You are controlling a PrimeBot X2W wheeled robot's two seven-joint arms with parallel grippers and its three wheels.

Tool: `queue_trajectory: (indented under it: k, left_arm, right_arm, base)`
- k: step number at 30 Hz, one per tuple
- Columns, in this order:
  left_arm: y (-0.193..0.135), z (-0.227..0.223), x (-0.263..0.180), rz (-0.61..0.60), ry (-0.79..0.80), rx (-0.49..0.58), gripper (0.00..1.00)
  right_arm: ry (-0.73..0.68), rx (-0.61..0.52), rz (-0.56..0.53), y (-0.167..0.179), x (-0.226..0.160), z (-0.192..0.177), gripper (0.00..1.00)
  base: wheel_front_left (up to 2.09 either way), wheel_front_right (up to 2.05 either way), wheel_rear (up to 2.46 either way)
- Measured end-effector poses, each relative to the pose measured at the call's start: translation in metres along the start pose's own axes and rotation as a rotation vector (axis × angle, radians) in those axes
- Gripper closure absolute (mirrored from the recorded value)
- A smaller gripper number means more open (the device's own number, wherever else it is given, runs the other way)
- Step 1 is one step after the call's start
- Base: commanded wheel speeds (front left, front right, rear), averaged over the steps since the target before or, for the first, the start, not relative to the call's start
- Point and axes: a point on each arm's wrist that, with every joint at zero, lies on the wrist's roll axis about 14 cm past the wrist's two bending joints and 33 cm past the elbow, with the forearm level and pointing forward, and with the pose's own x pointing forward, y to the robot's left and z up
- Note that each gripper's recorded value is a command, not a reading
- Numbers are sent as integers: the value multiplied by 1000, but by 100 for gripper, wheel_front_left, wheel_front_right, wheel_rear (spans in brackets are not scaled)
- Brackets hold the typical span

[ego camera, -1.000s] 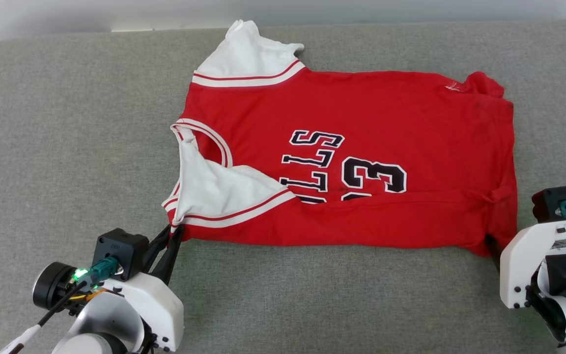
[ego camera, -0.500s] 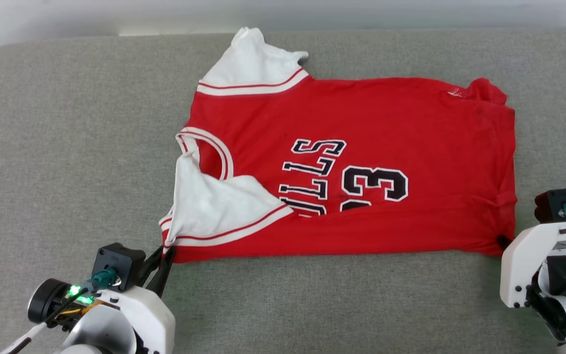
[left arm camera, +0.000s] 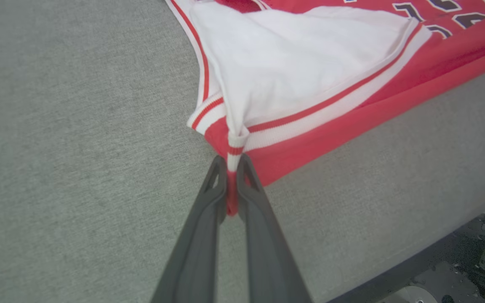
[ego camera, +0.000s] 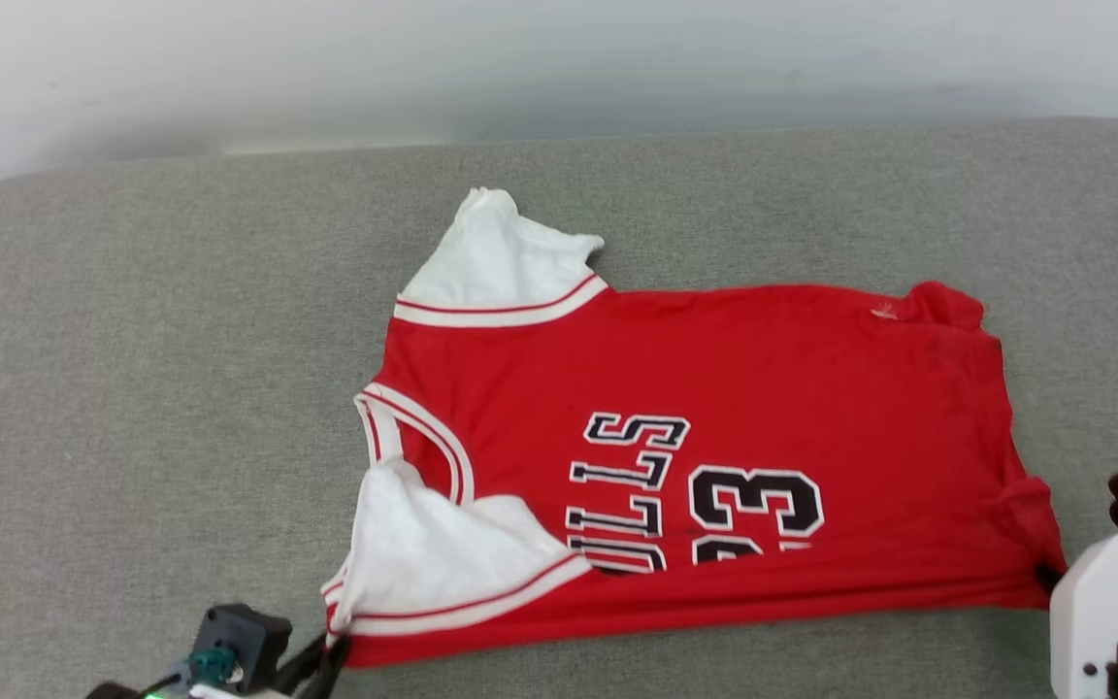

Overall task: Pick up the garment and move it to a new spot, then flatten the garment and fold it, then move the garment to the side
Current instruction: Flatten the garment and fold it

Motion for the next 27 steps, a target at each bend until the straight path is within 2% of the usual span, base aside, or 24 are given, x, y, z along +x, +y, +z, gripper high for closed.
queue_trajectory:
  k: [6,13,14,15,16,22,27]
  left_arm:
    - [-16,-29,-8,-43,85,-30,100]
    - [-26,-51,0,-71,127,-50,100]
    - [-28,-49,1,-79,117,-49,70]
    - [-29,-49,2,-91,109,-42,32]
    - [-29,-49,2,-96,105,-37,0]
    - [-16,-26,2,-44,-35,-48,0]
    - [0,28,-3,30,-302,-79,0]
  right_arm:
    - [68,27,-14,-8,-18,-30,100]
    - [108,27,-38,-13,-14,-51,100]
    - [116,39,-34,-12,-13,-54,100]
    - [116,43,-33,-11,-12,-55,57]
    - [107,39,-36,-12,-12,-55,0]
    - [-29,80,-24,-12,-16,-28,0]
    - [-269,68,16,-3,-34,26,0]
  base:
    - [0,0,0]
    - [0,0,0]
    - [0,0,0]
    - [0,0,0]
    - [0,0,0]
    - [0,0,0]
    - [0,0,0]
